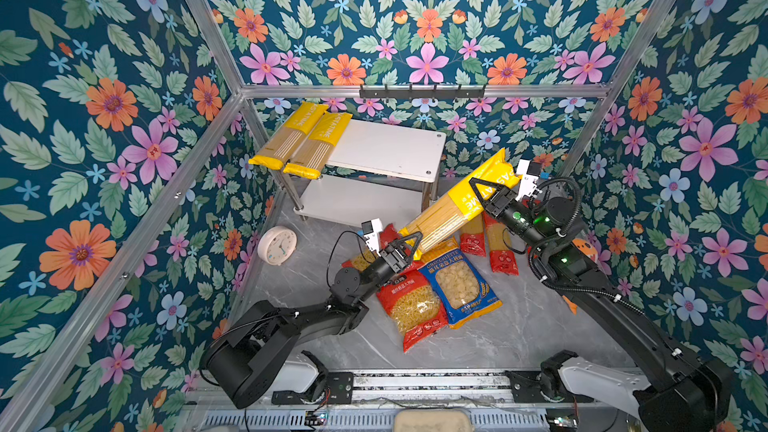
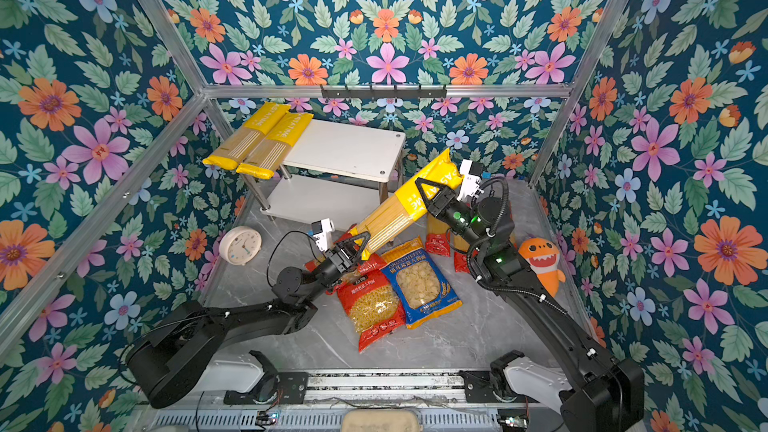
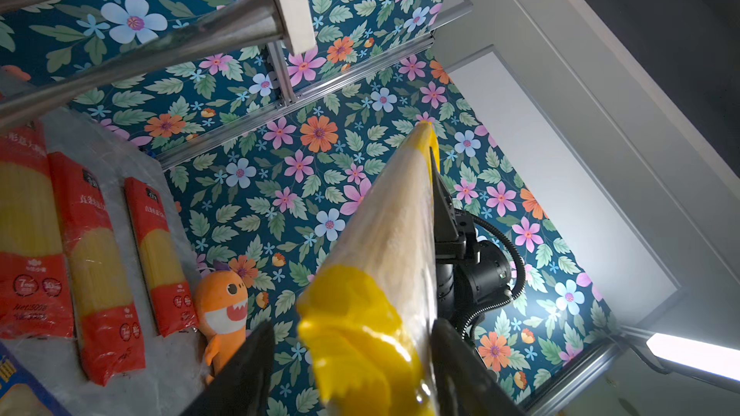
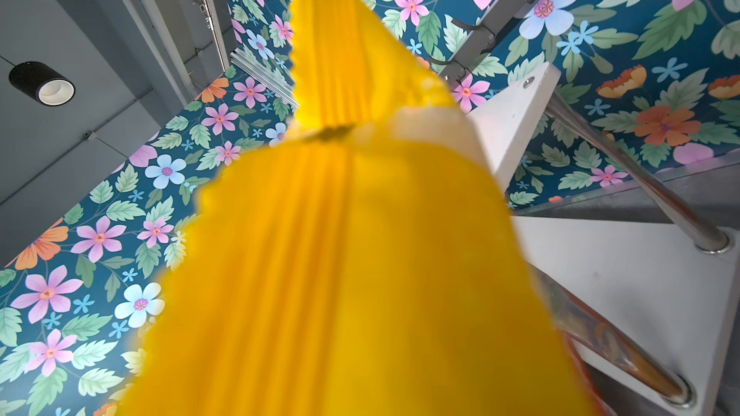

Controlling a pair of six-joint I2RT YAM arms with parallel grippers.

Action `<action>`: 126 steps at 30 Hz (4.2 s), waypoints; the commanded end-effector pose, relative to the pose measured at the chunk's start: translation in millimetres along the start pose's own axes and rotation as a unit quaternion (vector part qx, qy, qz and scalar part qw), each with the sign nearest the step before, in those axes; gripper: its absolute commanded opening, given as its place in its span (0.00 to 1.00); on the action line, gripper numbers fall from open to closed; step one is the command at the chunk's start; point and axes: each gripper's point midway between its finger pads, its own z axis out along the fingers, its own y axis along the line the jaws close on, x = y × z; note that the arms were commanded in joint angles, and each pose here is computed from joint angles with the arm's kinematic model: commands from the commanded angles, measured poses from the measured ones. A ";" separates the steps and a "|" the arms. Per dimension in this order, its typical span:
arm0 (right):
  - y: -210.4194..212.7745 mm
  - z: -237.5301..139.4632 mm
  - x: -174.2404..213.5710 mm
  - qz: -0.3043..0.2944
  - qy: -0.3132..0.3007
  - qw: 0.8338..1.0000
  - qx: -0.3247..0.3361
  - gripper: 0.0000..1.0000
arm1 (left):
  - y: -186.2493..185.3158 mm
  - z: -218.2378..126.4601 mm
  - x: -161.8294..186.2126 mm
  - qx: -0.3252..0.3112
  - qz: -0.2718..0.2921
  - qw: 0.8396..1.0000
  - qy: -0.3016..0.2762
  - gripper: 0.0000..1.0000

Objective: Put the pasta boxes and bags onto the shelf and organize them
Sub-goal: 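Carry the yellow pack with both grippers up toward the shelf's top tier, then lay the pack on the top tier with the left gripper while the right releases, then push the pack farther onto the top tier beside the others with the left gripper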

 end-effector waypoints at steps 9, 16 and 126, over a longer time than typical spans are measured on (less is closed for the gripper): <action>27.4 4.7 -9.8 0.002 -0.018 0.999 -0.050 0.17 | -15.0 3.8 -2.8 0.038 0.000 0.999 -0.003 0.33; 19.9 4.1 -8.7 -0.001 -0.021 0.999 -0.038 0.34 | -30.4 0.1 -9.1 0.060 0.005 0.998 -0.017 0.09; -49.8 0.1 43.5 0.048 0.015 0.999 0.009 0.68 | -15.6 -58.8 -256.0 -0.253 0.047 0.932 -0.254 0.45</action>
